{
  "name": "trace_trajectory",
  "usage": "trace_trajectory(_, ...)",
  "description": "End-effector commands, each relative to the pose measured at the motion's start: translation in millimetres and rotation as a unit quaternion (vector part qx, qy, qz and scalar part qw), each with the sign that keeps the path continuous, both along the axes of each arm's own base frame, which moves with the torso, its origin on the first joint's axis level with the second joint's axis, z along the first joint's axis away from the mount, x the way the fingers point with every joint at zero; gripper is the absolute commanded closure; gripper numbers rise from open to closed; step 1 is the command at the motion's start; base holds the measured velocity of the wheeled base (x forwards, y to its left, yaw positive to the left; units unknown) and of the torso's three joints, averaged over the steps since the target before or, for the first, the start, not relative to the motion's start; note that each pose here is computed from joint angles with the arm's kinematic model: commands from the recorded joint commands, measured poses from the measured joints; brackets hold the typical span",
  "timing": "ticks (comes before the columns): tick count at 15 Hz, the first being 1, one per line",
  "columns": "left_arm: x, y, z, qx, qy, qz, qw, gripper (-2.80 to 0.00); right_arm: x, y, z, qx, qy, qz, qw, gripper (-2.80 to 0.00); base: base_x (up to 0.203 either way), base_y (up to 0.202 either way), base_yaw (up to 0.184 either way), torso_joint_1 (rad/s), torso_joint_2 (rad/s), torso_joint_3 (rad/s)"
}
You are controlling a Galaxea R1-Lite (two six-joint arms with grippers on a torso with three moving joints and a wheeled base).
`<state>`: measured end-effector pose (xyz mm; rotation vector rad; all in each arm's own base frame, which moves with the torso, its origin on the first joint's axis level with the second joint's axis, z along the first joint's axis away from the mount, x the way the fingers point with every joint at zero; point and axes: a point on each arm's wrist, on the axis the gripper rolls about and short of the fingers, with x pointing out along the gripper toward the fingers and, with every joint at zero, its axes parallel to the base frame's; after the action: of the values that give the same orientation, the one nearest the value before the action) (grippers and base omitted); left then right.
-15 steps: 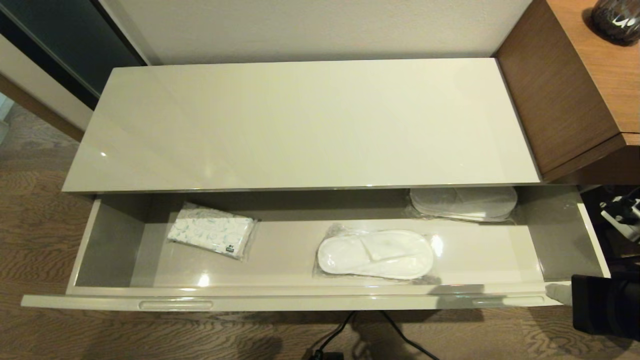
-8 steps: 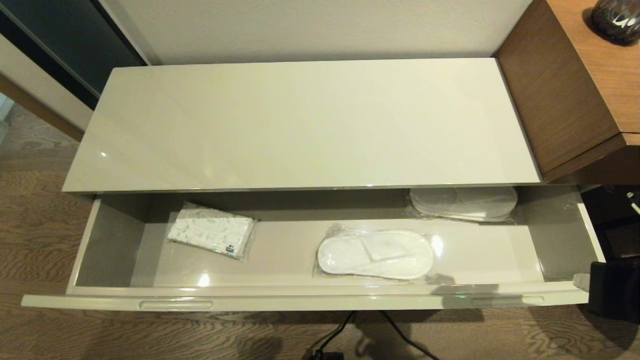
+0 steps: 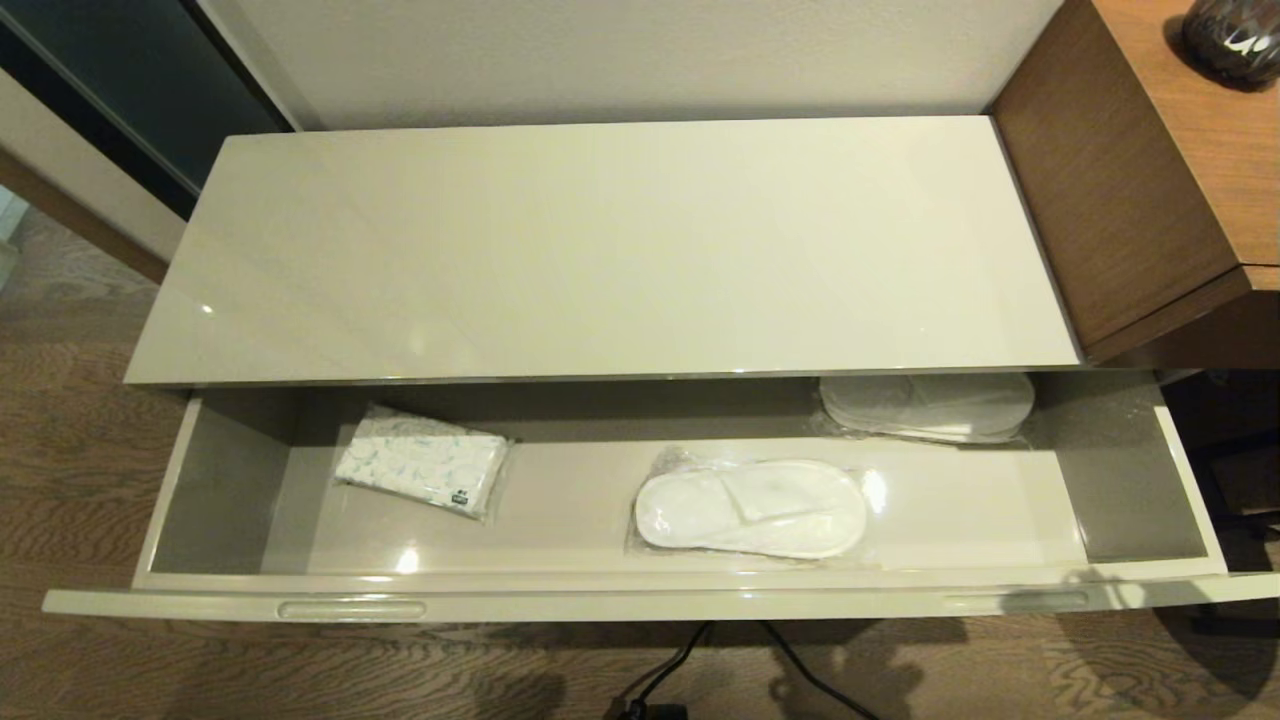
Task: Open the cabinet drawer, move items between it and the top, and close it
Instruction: Close the drawer
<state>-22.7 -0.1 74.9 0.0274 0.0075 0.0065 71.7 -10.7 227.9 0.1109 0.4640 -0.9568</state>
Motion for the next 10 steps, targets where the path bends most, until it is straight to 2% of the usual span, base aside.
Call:
trace_trajectory(1, 0, 0, 0, 0.000, 0.001, 0.001, 1.0000, 0.00, -59, -7, 0, -0.016, -0.070, -0.030, 0.997, 0.00, 0.000, 0.000, 0.000, 0.000, 0.00, 0.000)
trace_trajectory(4, 0, 0, 0, 0.000, 0.001, 0.001, 1.0000, 0.00, -118, -6, -25, -0.070, -0.085, -0.009, 0.994, 0.00, 0.000, 0.000, 0.000, 0.000, 0.00, 0.000)
trace_trajectory(6, 0, 0, 0, 0.000, 0.001, 0.001, 1.0000, 0.00, -140, -5, -50, -0.113, -0.058, 0.018, 0.992, 0.00, 0.000, 0.000, 0.000, 0.000, 0.00, 0.000)
trace_trajectory(7, 0, 0, 0, 0.000, 0.001, 0.001, 1.0000, 0.00, -142, -5, -69, -0.122, -0.038, 0.032, 0.991, 0.00, 0.000, 0.000, 0.000, 0.000, 0.00, 0.000)
trace_trajectory(8, 0, 0, 0, 0.000, 0.001, 0.001, 1.0000, 0.00, -143, -5, -86, -0.125, -0.025, 0.057, 0.990, 0.00, 0.000, 0.000, 0.000, 0.000, 0.00, 0.000)
trace_trajectory(10, 0, 0, 0, 0.000, 0.001, 0.001, 1.0000, 0.00, -140, -3, -110, -0.125, -0.013, 0.141, 0.982, 0.00, 0.000, 0.000, 0.000, 0.000, 0.00, 0.000)
